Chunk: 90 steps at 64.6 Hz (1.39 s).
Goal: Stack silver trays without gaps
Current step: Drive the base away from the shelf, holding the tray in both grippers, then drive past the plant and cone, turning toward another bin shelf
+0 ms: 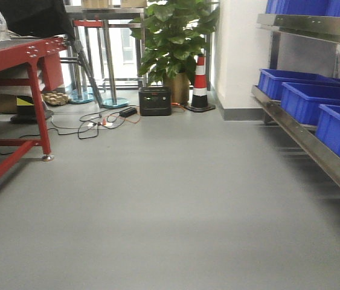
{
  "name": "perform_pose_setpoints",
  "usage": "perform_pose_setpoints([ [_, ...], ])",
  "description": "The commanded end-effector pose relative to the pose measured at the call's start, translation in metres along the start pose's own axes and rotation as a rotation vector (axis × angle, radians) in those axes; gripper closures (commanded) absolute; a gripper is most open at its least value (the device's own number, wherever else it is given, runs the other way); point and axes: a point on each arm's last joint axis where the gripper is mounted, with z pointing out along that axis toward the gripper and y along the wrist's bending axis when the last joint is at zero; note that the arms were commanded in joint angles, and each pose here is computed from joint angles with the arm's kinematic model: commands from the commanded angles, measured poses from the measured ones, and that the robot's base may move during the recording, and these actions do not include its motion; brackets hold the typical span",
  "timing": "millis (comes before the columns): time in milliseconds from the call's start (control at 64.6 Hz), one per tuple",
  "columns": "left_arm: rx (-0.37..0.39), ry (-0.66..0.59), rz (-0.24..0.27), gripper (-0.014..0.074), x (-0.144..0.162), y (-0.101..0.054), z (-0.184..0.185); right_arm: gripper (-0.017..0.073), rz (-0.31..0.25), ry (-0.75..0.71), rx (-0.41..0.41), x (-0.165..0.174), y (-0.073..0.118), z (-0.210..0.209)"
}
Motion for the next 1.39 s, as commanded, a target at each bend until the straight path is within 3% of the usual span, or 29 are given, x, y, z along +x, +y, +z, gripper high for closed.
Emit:
perform_pose_setpoints([
  [0,0.034,-0.034,0.0,0.061,-0.0039,-0.003,-0.0045,0.0637,-0.01,-0.052,-0.026,-0.0046,0.001,-0.0045],
  [1378,0.024,-0.044,0.007,0.061,-0.0047,-0.0021,-0.0045,0.0637,-0.01,-0.052,-0.026,-0.0046,0.001,-0.0045],
])
